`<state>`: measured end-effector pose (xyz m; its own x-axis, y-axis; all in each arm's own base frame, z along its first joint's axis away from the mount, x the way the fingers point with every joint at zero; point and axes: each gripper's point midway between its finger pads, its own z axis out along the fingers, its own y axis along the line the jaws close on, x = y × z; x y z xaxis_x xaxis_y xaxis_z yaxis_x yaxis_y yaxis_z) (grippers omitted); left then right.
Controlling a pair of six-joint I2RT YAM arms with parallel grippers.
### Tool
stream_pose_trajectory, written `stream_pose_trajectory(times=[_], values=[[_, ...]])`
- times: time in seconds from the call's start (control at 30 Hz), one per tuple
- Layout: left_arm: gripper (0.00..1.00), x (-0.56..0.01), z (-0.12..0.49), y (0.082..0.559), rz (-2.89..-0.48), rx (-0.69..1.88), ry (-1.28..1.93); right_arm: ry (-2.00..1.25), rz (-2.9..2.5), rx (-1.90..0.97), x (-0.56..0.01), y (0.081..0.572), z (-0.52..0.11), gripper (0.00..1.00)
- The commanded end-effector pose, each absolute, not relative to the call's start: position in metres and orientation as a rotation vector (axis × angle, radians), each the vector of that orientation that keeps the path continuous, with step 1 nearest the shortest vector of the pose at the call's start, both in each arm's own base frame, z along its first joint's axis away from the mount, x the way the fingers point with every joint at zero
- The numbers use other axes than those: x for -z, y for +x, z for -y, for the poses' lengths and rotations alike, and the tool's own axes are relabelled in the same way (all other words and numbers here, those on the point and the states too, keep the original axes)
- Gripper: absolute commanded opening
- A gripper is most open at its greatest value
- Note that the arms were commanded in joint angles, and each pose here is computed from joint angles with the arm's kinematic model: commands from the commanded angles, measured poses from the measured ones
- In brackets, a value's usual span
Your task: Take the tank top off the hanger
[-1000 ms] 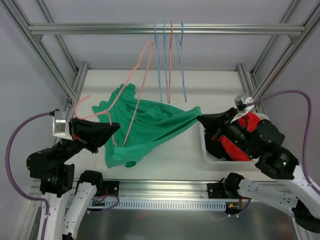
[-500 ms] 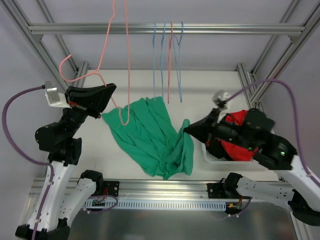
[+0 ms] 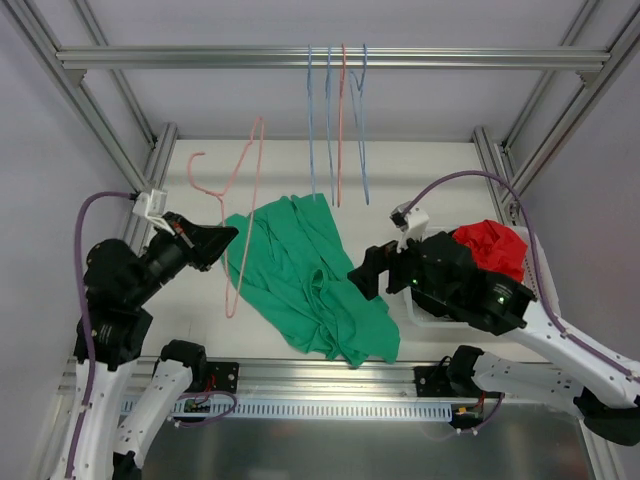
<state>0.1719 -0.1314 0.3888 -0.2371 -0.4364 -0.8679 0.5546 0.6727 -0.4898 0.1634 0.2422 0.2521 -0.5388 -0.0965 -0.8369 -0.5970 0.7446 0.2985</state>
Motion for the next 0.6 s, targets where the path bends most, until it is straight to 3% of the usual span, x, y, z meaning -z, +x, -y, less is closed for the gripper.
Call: stream_pose_trajectory(times=[0.0,0.13,0.57], values=[[0.0,-0.346,0.137,0.185,-1.77,0.928,0.066,-0.403,-1.929,-0.755,-0.289,0.169,-0.228,1.0],[0.0,-0.346,0.14,0.209,-1.823,0.921,0.04,-0.363,-1.906,-0.757,-0.292,0.165,-0.214,0.99],[0.0,-0.426,0.174,0.343,-1.796,0.64,0.024,-0.358,-1.92,-0.754,-0.289,0.164,-0.212,0.99]])
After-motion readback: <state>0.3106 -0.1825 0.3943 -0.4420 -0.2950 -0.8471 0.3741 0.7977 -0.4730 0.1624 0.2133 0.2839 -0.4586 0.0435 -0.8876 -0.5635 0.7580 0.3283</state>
